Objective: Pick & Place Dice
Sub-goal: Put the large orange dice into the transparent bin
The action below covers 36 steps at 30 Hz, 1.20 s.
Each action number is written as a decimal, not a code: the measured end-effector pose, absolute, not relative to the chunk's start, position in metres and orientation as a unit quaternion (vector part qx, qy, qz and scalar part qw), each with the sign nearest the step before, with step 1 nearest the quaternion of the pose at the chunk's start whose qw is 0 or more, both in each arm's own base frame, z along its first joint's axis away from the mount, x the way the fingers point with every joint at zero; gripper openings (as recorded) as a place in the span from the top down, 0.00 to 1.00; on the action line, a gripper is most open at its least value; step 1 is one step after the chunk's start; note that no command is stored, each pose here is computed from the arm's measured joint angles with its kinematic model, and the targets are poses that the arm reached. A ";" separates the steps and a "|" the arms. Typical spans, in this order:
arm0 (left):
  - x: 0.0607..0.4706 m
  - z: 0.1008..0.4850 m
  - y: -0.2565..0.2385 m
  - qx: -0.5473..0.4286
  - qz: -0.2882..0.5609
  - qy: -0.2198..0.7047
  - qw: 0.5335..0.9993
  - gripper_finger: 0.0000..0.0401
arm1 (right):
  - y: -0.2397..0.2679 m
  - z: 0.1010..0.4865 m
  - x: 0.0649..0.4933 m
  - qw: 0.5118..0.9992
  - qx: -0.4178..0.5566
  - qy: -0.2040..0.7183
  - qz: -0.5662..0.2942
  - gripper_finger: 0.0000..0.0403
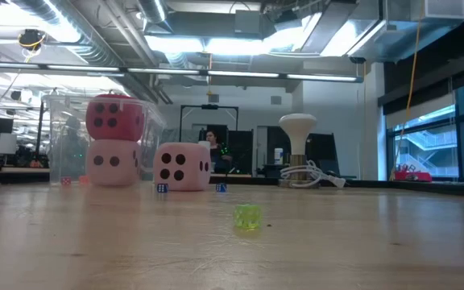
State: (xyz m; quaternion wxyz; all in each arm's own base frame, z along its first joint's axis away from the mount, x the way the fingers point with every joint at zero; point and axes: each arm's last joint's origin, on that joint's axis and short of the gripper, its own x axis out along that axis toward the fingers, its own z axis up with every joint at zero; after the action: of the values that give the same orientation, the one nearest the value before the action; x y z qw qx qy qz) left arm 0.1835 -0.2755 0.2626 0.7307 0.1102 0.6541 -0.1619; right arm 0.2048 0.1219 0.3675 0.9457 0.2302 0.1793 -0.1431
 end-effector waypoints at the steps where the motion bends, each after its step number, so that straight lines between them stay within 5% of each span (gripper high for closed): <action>1: 0.186 0.259 -0.276 0.112 -0.159 0.656 0.729 0.99 | 0.122 0.367 0.205 0.947 0.225 0.184 -0.136 0.73; 14: 0.199 0.205 -0.276 0.175 -0.068 0.743 0.642 1.00 | 0.124 0.367 0.205 0.952 0.203 0.204 -0.105 0.73; 36: 0.238 0.182 -0.159 0.160 0.099 0.703 0.685 1.00 | 0.124 0.367 0.205 0.952 0.203 0.204 -0.106 0.73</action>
State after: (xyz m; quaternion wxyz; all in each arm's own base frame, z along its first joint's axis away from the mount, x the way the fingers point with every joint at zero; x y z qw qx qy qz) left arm 0.2383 -0.1594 0.1818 0.6853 0.1602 0.7034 0.0995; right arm 0.2048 0.1239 0.3667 0.9518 0.2033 0.2041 -0.1056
